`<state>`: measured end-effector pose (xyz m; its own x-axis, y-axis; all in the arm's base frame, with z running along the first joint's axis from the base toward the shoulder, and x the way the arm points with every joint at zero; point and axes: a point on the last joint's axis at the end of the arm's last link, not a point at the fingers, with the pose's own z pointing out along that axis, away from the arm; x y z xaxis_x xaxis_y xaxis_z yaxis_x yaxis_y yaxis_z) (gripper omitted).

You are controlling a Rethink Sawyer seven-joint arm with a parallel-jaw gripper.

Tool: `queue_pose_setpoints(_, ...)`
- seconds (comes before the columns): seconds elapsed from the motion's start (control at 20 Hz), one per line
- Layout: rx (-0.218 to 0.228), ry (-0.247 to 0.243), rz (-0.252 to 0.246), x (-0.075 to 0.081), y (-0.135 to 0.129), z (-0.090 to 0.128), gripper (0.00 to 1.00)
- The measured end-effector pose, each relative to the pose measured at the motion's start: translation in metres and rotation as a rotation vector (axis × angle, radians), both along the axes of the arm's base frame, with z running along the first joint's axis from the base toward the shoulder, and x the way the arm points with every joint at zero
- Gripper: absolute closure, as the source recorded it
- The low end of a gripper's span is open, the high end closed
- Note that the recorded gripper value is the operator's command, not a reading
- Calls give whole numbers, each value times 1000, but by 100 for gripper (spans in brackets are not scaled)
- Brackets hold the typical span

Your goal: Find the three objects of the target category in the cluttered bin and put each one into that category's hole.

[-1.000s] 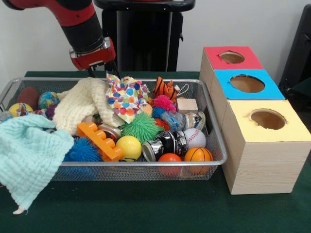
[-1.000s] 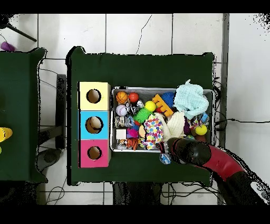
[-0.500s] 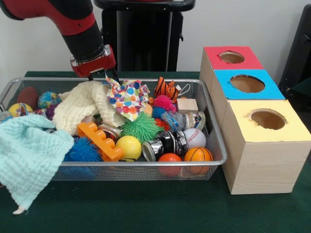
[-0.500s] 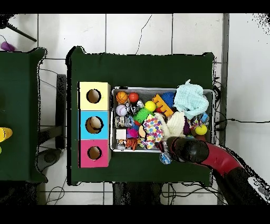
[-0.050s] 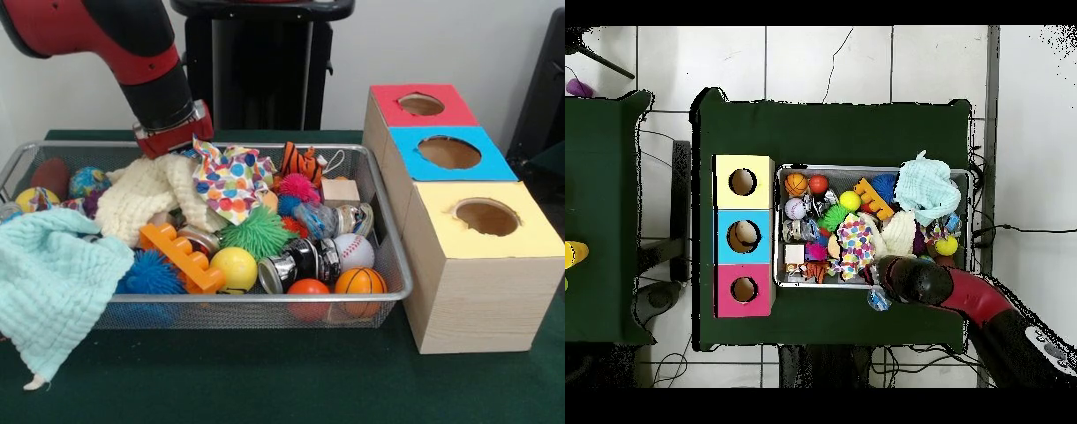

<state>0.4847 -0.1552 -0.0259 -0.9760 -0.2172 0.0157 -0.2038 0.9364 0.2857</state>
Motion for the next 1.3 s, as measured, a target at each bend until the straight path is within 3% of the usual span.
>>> queue_pose_setpoints(0.35,-23,-14,10,4,-4,11,0)
queue_pose_setpoints(0.85,-119,-72,31,24,-24,57,0)
queue_pose_setpoints(1.3,-128,-66,27,21,-28,58,0)
